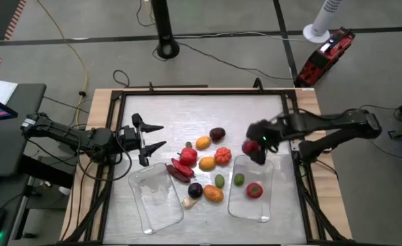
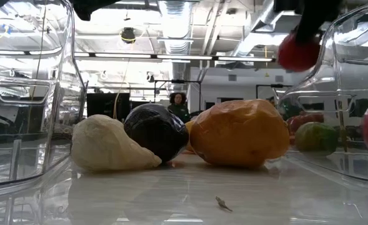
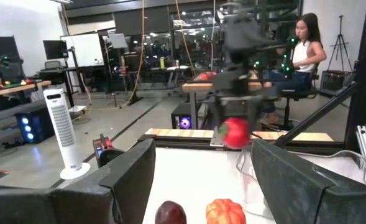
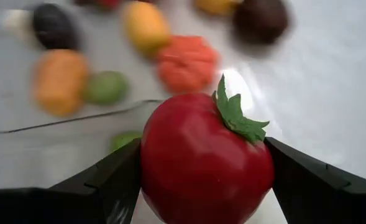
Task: Sort produce into baskets
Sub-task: Put the tomato into the right transparent bin, then put the bell pepper into the left transparent bin
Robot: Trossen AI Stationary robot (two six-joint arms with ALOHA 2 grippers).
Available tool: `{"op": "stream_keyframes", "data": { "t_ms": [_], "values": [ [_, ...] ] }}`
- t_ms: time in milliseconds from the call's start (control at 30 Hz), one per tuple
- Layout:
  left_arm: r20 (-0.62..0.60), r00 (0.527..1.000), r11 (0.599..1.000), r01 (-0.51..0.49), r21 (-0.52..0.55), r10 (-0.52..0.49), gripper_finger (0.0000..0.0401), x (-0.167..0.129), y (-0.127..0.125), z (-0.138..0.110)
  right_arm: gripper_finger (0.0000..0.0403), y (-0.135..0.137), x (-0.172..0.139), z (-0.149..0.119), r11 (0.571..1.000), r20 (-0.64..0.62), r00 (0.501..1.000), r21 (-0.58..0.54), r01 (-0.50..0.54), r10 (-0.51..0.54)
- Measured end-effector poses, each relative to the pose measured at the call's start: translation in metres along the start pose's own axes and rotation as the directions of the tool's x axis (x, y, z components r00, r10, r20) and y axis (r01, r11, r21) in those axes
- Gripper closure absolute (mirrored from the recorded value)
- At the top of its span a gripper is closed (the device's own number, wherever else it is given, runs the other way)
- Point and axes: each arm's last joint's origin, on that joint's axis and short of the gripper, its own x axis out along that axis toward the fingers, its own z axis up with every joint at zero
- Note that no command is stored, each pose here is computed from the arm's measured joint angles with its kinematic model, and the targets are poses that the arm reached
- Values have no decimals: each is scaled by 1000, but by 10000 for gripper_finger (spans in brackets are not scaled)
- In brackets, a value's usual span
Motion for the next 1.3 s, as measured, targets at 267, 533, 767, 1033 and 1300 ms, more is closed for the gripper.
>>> {"op": "stream_keyframes", "data": {
  "t_ms": [267, 533, 767, 1033, 1300],
  "values": [
    [-2, 1000, 1000, 0, -11, 0, 149, 0, 0, 0, 57, 52, 15, -14, 991, -26, 993, -57, -117, 116],
    [-24, 996, 994, -86, -70, 85, 149, 0, 2, -2, 9, 58, 34, -18, 995, -112, 992, -75, -66, 58],
    [-204, 979, 994, -47, -101, 26, 140, 14, 2, -20, 16, 46, 10, -18, 990, 30, 999, -143, -11, 16],
    [-531, 846, 991, -35, -130, -39, 140, 62, 13, -25, 17, 21, 6, -16, 977, 331, 944, -203, 67, 4],
    [-695, 705, 989, 72, -128, -142, 140, 110, 2, -41, 17, -8, 13, 1, 953, 530, 846, -227, 199, -50]
  ]
}}
